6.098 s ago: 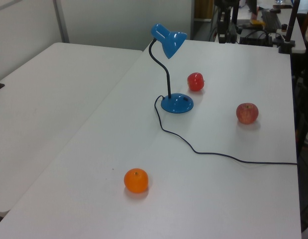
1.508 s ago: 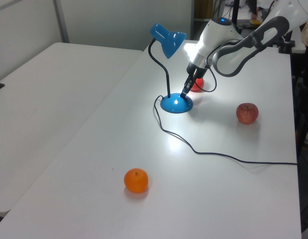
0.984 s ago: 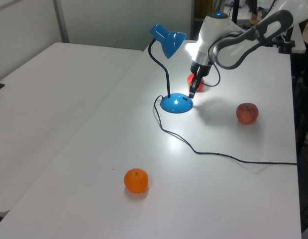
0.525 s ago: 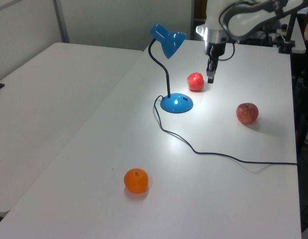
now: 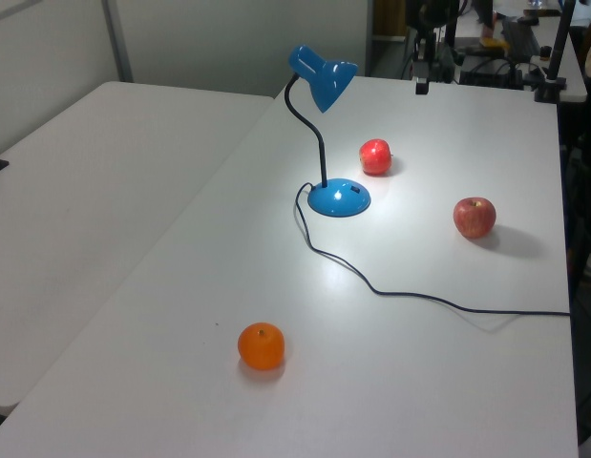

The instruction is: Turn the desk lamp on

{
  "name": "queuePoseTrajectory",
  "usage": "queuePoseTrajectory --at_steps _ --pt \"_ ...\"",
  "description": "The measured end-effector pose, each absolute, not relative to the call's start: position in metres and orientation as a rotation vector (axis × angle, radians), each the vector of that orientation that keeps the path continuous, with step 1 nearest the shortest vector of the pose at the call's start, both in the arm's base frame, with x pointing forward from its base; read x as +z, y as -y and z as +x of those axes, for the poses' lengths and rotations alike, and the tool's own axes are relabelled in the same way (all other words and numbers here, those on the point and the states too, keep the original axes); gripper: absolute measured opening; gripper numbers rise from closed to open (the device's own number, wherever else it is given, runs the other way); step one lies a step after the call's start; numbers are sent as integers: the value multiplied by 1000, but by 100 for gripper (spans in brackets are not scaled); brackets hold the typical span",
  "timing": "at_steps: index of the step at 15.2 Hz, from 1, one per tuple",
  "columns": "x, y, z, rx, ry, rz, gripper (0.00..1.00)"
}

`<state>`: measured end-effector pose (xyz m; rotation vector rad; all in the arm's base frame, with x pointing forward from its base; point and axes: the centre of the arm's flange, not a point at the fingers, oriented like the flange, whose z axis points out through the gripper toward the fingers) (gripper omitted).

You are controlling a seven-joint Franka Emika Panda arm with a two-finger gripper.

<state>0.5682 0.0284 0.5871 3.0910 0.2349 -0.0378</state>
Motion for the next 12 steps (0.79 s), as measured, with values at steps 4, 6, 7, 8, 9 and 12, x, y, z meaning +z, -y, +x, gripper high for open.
queuePoseTrajectory --at_steps 4,6,7,8,9,12 --pt "596 -39 568 -21 -263 3080 31" --pt "596 -41 568 -22 -269 3069 52" --pt "596 -41 568 -22 -272 3062 59" --pt "596 -41 568 -23 -273 3055 73" --pt "596 -41 568 -24 -273 3051 80" --pt "596 -39 568 -25 -266 3047 100"
